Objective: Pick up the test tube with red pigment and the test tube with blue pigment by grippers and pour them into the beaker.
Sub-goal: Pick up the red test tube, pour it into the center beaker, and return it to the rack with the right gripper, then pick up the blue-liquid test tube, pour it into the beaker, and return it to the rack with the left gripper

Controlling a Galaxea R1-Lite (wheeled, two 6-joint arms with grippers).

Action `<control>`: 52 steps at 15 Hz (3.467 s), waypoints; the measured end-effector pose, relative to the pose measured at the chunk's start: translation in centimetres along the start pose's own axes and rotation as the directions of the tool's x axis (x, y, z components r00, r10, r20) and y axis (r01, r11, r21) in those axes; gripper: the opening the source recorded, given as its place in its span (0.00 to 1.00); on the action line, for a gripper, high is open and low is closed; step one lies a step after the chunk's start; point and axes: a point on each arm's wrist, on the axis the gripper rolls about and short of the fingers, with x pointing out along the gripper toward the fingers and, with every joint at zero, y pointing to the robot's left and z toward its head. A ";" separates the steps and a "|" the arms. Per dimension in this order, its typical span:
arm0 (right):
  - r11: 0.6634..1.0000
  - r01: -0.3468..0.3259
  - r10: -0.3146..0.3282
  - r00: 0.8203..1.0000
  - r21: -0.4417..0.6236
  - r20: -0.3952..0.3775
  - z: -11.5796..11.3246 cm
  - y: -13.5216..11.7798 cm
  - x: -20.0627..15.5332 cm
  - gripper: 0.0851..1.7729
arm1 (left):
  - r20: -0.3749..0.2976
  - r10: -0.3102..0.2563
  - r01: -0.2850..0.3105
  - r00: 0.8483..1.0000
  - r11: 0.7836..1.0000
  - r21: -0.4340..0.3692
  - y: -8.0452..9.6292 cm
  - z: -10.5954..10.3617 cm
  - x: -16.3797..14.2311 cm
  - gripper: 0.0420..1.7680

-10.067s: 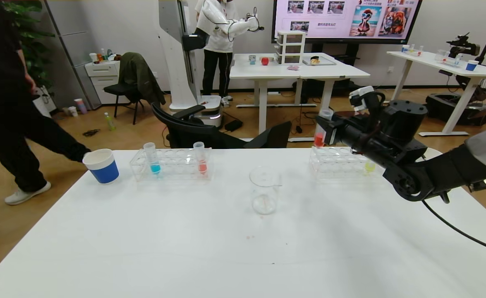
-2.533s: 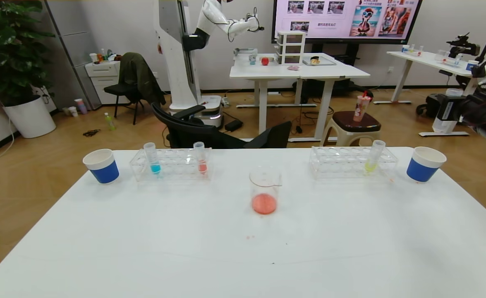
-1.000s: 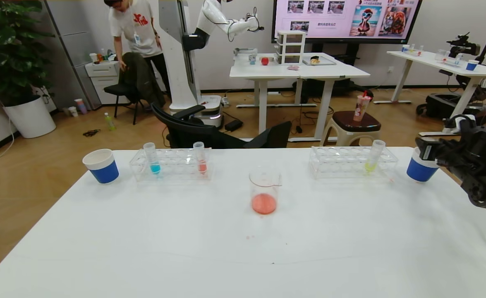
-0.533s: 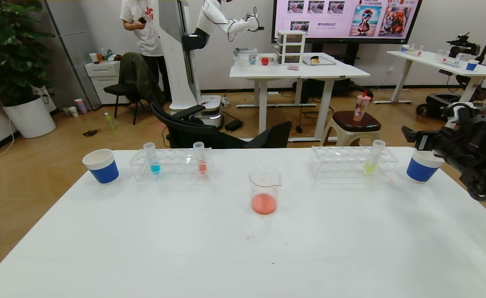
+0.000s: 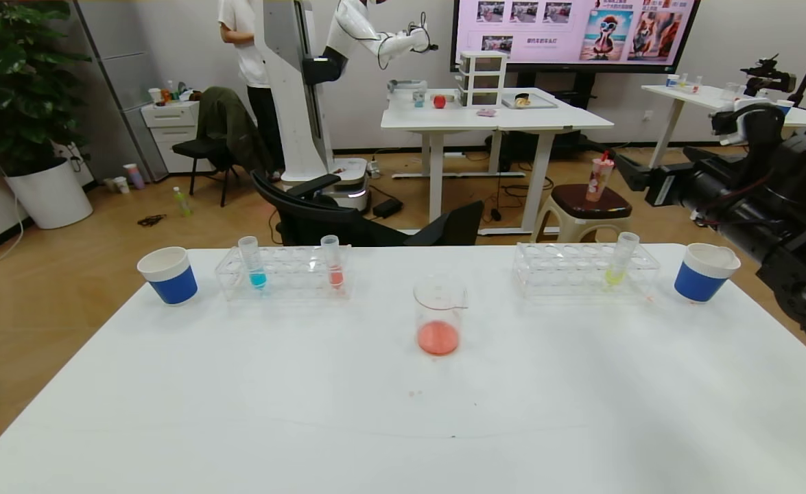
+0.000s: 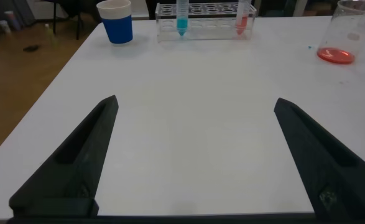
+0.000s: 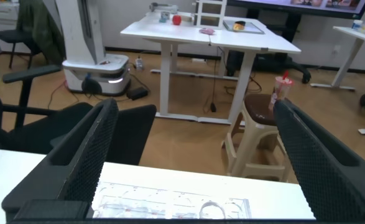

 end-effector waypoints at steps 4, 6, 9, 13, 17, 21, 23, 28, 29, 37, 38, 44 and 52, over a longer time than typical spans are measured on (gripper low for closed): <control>1.000 -0.015 0.015 0.996 -0.004 0.091 4.6 0.7 -4.7 0.98 | 0.000 0.000 0.000 1.000 1.000 0.000 0.0 0.0 0.0 0.99; 1.000 -0.005 0.007 0.985 -0.012 0.170 7.8 0.6 -8.2 0.98 | 0.000 0.000 0.000 1.000 1.000 0.000 0.0 0.0 0.0 0.99; 0.999 0.010 -0.001 0.967 -0.031 0.255 11.5 0.6 -14.4 0.98 | 0.000 0.000 0.000 1.000 1.000 0.000 0.0 0.0 0.0 0.99; 0.998 0.012 0.007 0.947 -0.056 0.320 14.2 1.0 -24.0 0.98 | 0.000 0.000 0.000 1.000 1.000 0.000 0.0 0.0 0.0 0.99; 0.992 0.028 0.017 0.935 -0.120 0.353 13.2 1.4 -32.8 0.98 | 0.000 0.000 0.000 1.000 1.000 0.000 0.0 0.0 0.0 0.99; 0.988 0.032 0.019 0.947 -0.153 0.322 10.0 1.8 -38.8 0.98 | 0.000 0.000 0.000 1.000 1.000 0.000 0.0 0.0 0.0 0.99; 0.987 0.023 0.027 0.952 -0.158 0.306 8.1 2.0 -41.1 0.98 | 0.000 0.000 0.000 1.000 1.000 0.000 0.0 0.0 0.0 0.99; 0.985 -0.017 0.062 0.962 -0.170 0.265 2.1 2.4 -42.3 0.98 | 0.000 0.000 0.000 1.000 1.000 0.000 0.0 0.0 0.0 0.99; 0.985 -0.019 0.062 0.966 -0.169 0.253 0.7 2.4 -41.9 0.98 | 0.000 0.000 0.000 1.000 1.000 0.000 0.0 0.0 0.0 0.99; 0.996 0.010 -0.023 0.987 -0.084 -0.157 -7.2 2.3 -40.7 0.98 | 0.000 0.000 0.000 1.000 1.000 0.000 0.0 0.0 0.0 0.99; 0.998 0.015 -0.024 0.985 -0.059 -0.170 -7.3 2.3 -40.7 0.98 | 0.000 0.000 0.000 1.000 1.000 0.000 0.0 0.0 0.0 0.99; 0.999 0.032 -0.032 0.984 -0.002 -0.174 -7.4 2.3 -40.7 0.98 | 0.000 0.000 0.000 1.000 1.000 0.005 0.0 0.0 0.0 0.99; 0.999 0.033 -0.032 0.984 -0.002 -0.173 -7.4 2.3 -40.7 0.98 | 0.001 0.013 -0.013 1.000 1.000 -0.011 0.0 0.0 0.0 0.99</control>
